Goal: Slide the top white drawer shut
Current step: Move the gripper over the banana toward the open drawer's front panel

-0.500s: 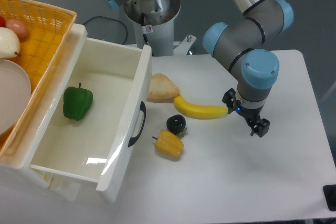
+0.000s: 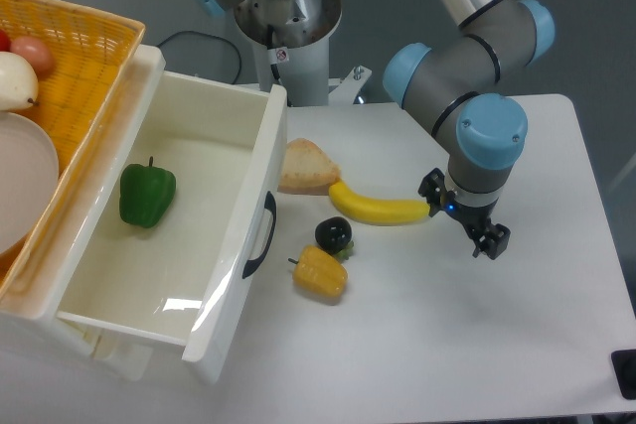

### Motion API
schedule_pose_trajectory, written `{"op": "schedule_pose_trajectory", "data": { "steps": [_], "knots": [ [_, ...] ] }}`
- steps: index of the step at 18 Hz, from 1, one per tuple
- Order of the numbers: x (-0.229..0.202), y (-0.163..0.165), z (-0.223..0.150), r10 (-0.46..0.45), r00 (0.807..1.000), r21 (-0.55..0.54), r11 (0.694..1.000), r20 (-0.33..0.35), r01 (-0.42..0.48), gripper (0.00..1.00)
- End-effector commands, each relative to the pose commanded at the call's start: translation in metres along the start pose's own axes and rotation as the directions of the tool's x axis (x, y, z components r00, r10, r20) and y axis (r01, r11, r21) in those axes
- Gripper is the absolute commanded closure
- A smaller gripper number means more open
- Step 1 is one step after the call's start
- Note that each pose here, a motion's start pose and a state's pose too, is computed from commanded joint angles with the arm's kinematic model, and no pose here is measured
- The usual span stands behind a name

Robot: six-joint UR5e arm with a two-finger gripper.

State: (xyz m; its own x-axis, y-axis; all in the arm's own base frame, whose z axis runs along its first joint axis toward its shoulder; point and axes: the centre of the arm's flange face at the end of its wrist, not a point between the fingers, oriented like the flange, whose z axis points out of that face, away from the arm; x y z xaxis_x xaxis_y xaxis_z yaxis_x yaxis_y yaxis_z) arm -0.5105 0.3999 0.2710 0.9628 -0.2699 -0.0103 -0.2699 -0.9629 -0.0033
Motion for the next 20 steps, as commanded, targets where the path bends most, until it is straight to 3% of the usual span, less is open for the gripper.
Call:
{"op": "schedule_pose_trajectory", "data": {
  "steps": [3,5,8,10,13,14,17,20],
  "knots": [
    [0.009,0.0,0.008,-0.031,0.999,0.037,0.999,-0.027,0.032,0.0],
    [0.011,-0.003,0.007,-0.122,0.992,0.058,0.991,-0.036,0.124,0.0],
    [0.017,-0.015,0.01,-0.251,0.963,0.112,0.959,-0.098,0.261,0.0],
    [0.034,-0.039,0.02,-0.259,0.957,0.104,0.956,-0.133,0.273,0.0],
    [0.045,-0.061,0.021,-0.331,0.931,0.103,0.932,-0.157,0.348,0.0],
    [0.049,-0.068,0.021,-0.346,0.924,0.106,0.925,-0.165,0.365,0.04],
    [0.057,-0.084,0.018,-0.388,0.901,0.123,0.902,-0.194,0.414,0.26],
    [0.062,-0.092,0.013,-0.385,0.891,0.174,0.886,-0.24,0.43,0.46]
  ]
}}
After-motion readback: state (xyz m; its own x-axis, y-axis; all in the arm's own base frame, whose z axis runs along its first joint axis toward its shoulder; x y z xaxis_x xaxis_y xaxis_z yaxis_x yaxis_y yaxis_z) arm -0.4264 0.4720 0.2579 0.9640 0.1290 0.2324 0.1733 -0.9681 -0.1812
